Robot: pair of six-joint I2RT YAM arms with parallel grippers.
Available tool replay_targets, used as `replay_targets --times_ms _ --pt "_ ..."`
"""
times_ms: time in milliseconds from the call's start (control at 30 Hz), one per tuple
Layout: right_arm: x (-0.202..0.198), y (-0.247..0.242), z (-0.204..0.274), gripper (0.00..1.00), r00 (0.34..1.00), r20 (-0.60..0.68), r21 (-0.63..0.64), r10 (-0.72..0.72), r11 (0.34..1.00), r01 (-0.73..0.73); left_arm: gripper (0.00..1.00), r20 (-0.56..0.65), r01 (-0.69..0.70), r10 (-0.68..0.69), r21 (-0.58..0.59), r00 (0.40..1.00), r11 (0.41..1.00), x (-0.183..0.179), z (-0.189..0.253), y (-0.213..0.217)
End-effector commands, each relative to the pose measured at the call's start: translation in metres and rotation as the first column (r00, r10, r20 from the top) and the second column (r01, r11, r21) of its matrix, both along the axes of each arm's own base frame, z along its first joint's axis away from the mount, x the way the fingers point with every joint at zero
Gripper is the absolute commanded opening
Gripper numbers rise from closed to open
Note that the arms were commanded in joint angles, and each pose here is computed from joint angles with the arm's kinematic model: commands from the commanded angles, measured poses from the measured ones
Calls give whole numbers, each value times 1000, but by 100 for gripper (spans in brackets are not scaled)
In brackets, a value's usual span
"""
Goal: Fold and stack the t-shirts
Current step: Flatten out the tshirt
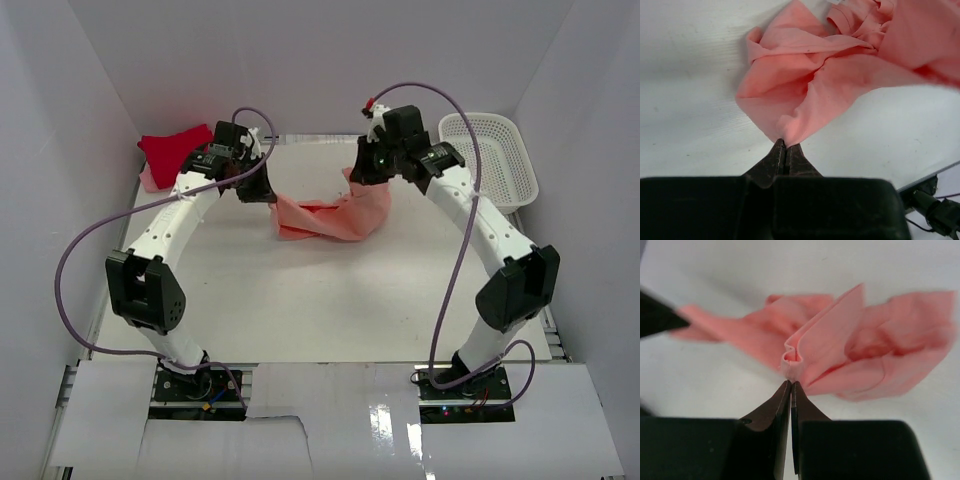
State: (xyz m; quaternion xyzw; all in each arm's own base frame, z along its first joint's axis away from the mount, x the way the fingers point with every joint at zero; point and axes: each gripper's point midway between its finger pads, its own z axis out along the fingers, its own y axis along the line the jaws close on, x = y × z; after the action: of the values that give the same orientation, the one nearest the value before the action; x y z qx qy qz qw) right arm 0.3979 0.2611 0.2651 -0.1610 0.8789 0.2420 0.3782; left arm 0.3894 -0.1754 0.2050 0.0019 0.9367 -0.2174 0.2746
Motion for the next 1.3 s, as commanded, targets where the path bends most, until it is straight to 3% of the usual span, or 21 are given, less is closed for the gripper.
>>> replay_targets --times_ms 0,133,167,267,367,433,467,533,567,800,1033,1267 --pt "-88 68 7 8 948 -49 173 315 937 -303 0 51 -149 144 119 988 982 -10 27 52" --pt "-176 106 -41 8 839 -191 284 510 847 -450 0 -13 -224 227 120 974 967 -30 4 106" --pt "-210 111 -59 8 782 -241 318 576 807 -497 0 0 -260 262 135 965 956 -33 3 119" --pt "-235 118 -82 11 730 -306 348 610 786 -511 0 -56 -253 262 129 963 959 -46 -21 119" --pt "-236 106 -107 36 736 -382 286 559 829 -481 0 -107 -244 258 131 960 961 -52 -43 118" --pt "-230 106 -96 49 747 -351 294 565 823 -485 0 -110 -243 258 132 960 961 -52 -47 118" --pt "-226 106 -90 61 758 -333 295 561 825 -482 0 -110 -244 259 133 960 961 -52 -48 118" --pt "-209 109 -65 61 795 -265 300 546 830 -470 0 -110 -250 267 143 958 958 -52 -51 121" --pt "-203 109 -59 68 805 -250 298 539 833 -465 0 -106 -253 269 146 957 956 -51 -51 122" --pt "-183 131 -72 67 797 -258 171 546 838 -518 0 -123 -269 288 149 950 951 -57 -66 126" --pt "-207 143 -132 68 815 -253 -112 522 821 -560 0 -206 -326 316 -14 926 945 -62 -88 129" --pt "-234 159 -156 63 821 -269 -202 504 804 -560 0 -221 -349 330 -56 918 935 -63 -96 134"
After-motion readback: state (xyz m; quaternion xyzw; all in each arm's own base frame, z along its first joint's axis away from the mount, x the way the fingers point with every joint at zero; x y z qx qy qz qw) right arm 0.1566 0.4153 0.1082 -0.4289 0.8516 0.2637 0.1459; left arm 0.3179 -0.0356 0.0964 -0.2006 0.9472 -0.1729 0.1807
